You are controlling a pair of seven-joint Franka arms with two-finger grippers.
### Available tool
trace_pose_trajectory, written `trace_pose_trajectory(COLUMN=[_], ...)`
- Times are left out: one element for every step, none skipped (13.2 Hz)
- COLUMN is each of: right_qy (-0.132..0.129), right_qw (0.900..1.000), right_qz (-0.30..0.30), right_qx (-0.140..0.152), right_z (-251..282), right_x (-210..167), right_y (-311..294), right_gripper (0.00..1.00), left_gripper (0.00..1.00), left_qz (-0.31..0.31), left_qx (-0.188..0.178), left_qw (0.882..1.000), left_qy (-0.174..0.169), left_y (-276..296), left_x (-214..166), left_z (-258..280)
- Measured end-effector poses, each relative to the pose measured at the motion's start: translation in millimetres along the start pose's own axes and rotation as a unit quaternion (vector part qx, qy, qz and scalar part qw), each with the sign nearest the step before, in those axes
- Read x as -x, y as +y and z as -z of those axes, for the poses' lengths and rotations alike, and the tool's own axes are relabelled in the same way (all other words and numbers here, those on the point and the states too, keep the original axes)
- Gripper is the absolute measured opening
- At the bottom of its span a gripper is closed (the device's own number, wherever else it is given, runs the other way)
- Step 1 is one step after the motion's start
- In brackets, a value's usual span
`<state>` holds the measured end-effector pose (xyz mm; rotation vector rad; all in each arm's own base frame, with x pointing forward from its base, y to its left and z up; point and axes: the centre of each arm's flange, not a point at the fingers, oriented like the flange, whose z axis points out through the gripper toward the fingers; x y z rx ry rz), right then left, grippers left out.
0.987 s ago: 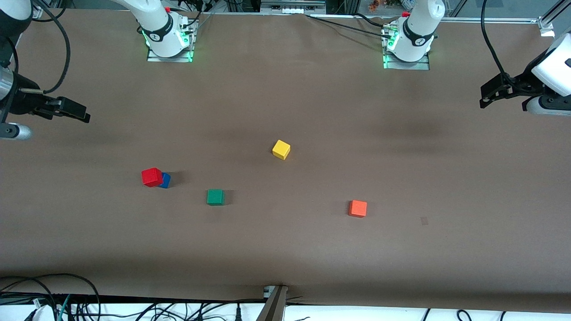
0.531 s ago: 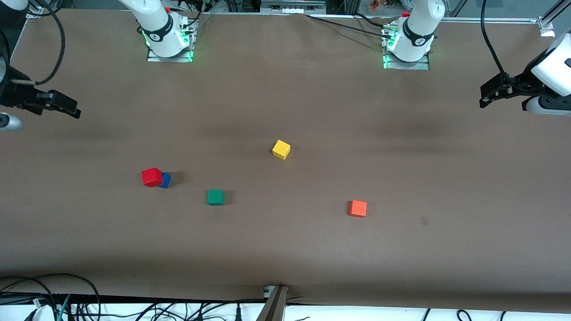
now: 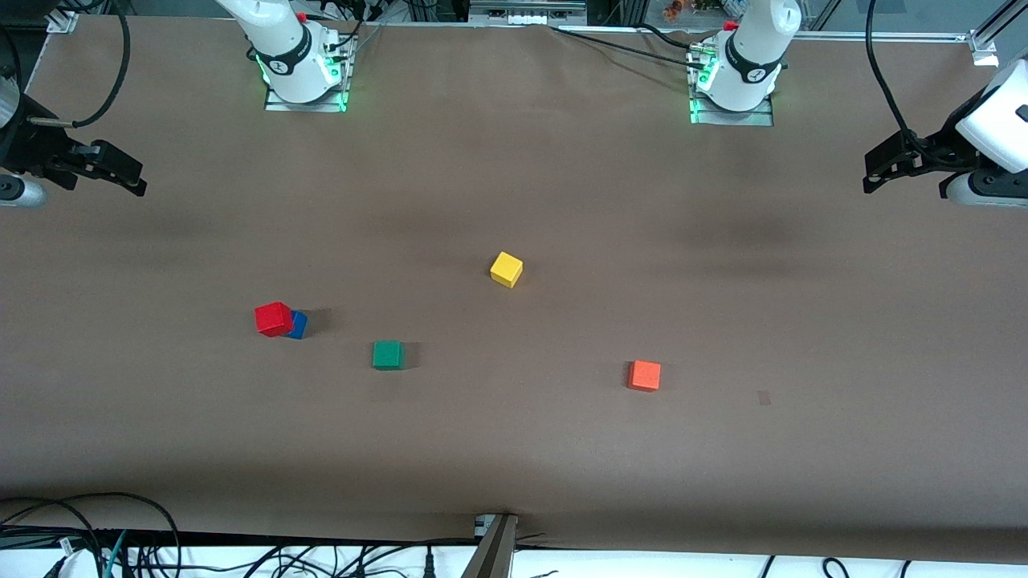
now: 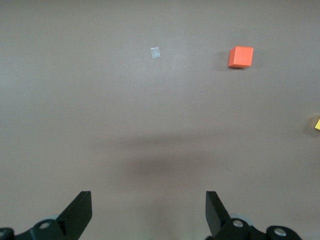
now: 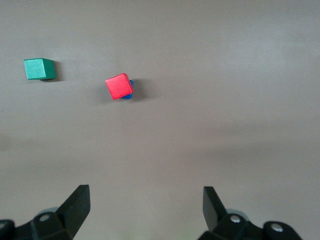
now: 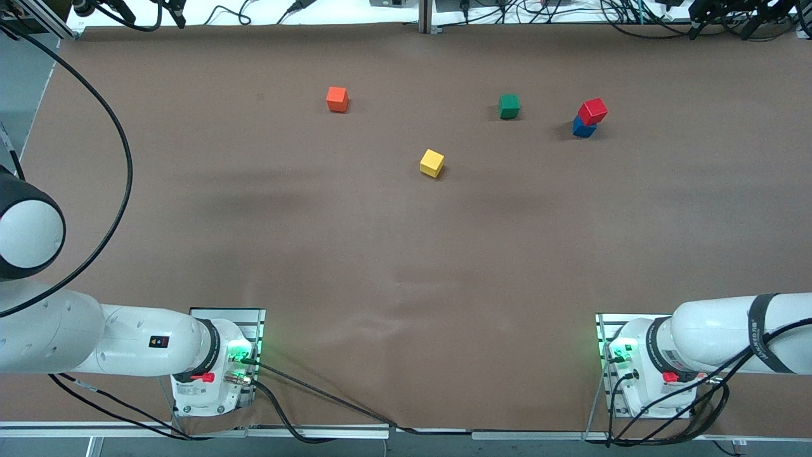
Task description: Pass red block to right arm, stack on blue
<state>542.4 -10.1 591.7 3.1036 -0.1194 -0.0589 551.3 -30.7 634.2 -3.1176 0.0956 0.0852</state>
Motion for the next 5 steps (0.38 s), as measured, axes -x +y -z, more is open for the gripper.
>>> trace_pose_trajectory(right_qy=[-0.002,-0.002,-0.002,-0.001,-0.001], right_qw=[1.000,1.000,1.000,1.000,1.000], right_qz=[-0.003,-0.005,-0.005,-0.005,-0.004], right_qx=[0.000,-0.001,-0.001,-0.001,-0.001], right_z=[-1.9,-2.6,-2.4,-1.6,-0.8], right_x=[-1.2,-1.6,-1.7,-1.8,-1.7], right_y=[3.0,5.2,6.2,5.8,4.8], right_gripper=[1.00,1.00,1.00,1.00,1.00], left_gripper=[1.00,1.00,1.00,1.00,1.00], left_qz=[0.000,0.000,0.000,0.000,0.000], left_qx=[0.000,0.000,0.000,0.000,0.000], left_qw=[1.000,1.000,1.000,1.000,1.000], left_qy=[0.000,0.000,0.000,0.000,0.000], left_y=[0.0,0.0,0.0,0.0,0.0], left_x=[0.0,0.0,0.0,0.0,0.1], left_z=[0.0,0.0,0.0,0.0,0.0])
